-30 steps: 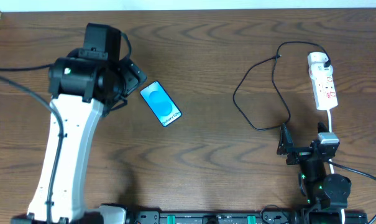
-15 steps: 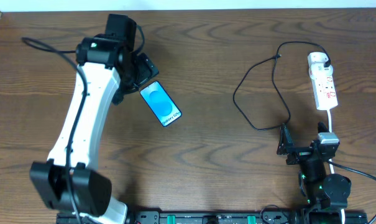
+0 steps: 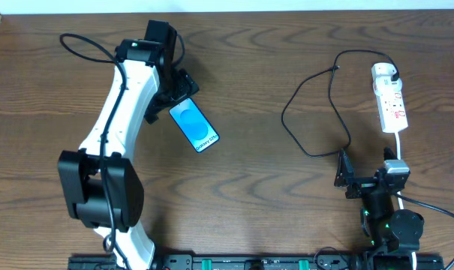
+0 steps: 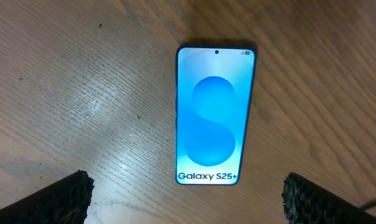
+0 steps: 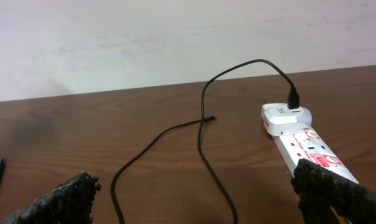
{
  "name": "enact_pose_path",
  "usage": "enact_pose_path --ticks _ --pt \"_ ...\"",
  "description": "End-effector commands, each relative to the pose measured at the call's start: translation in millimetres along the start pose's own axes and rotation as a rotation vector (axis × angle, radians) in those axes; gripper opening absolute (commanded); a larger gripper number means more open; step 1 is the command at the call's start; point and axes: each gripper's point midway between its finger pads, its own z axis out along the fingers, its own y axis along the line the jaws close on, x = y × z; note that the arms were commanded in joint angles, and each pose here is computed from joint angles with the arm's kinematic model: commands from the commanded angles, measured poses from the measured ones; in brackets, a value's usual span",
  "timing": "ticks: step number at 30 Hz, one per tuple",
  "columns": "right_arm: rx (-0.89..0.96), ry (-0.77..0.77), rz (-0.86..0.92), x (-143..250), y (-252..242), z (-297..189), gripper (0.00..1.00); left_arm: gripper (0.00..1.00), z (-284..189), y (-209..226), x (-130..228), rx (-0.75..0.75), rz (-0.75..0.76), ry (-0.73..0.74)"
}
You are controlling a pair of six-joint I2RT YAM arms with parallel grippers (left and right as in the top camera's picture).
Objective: Plug charger to phone and switch on socket
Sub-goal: 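Lower the left gripper and grasp the phone's bottom edge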
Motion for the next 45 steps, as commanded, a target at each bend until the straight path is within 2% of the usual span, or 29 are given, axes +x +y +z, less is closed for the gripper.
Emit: enact_pose_path --ticks 1,5,13,24,36,45 --pt "0.005 0.001 -0.012 0.6 -1.0 -0.1 0.99 0.98 18.2 2.1 5.1 -0.034 0.033 0.044" --pt "0.005 0.001 -0.012 0.6 -1.0 -0.1 0.99 0.98 33.1 3.0 8.7 -0.059 0.144 0.078" --pt "0.005 0.001 -0.012 0.6 -1.0 -0.1 0.99 0.98 61.3 -8.0 18.7 -0.035 0.167 0.109" --pt "0.005 0.001 -0.012 0.6 -1.0 -0.1 0.99 0.98 102.3 -8.2 34.9 -0.005 0.124 0.107" --pt "0.005 0.001 -0.012 0.6 -1.0 -0.1 0.99 0.98 108.1 -19.3 34.7 0.025 0.091 0.078" --pt "0.005 0.001 -0.012 0.6 -1.0 -0.1 0.99 0.98 119.0 -12.5 34.2 -0.041 0.075 0.048"
